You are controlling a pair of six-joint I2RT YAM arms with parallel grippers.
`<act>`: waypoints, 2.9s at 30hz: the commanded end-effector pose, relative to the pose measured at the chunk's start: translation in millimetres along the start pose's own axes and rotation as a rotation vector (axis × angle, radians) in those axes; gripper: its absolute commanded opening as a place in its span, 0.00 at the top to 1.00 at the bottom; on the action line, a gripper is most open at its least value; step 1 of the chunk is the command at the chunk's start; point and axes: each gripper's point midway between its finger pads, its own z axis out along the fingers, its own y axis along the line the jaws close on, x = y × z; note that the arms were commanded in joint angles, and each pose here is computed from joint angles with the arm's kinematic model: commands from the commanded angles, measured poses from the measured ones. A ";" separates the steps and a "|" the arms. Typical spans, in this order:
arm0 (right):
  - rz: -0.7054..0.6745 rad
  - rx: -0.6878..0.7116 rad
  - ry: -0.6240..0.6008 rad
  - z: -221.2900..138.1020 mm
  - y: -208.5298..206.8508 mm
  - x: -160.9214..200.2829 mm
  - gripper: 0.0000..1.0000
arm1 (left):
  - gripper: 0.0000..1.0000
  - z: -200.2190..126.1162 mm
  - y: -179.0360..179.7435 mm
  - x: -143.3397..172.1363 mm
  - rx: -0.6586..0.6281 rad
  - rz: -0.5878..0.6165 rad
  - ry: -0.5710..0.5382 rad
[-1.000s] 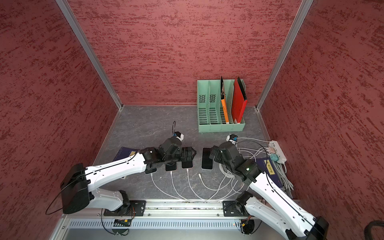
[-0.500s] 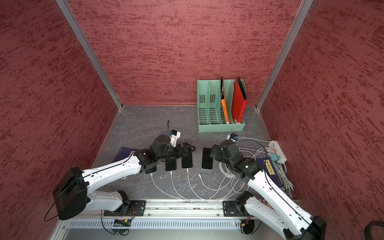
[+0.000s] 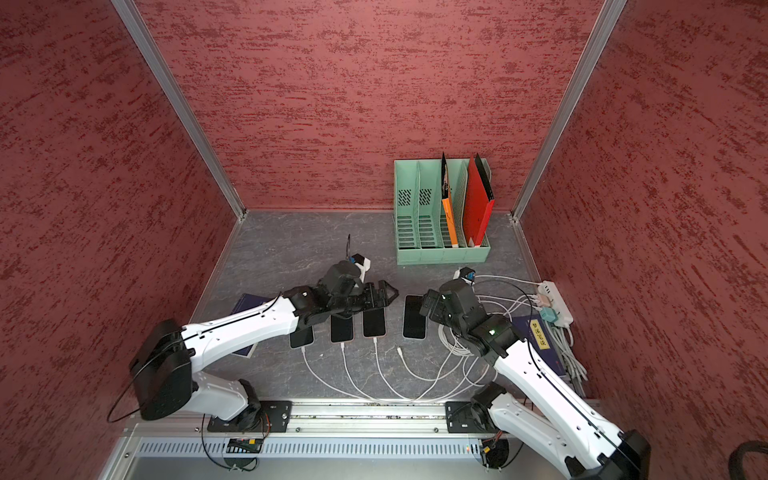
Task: Unplug the charging cable from the phone
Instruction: Pick up the phone at the center of the board.
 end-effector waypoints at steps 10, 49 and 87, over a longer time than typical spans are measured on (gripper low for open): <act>0.030 0.062 -0.029 -15.7 -17.5 -6.5 0.02 | 0.00 34.1 84.6 15.4 -0.597 0.077 0.080; 0.031 -0.019 0.027 -10.3 -5.7 4.0 0.02 | 0.01 83.6 140.5 71.8 -0.714 -0.031 0.277; -0.127 -0.567 0.198 15.8 107.0 123.7 0.32 | 1.00 54.5 61.3 30.5 -0.408 0.005 0.036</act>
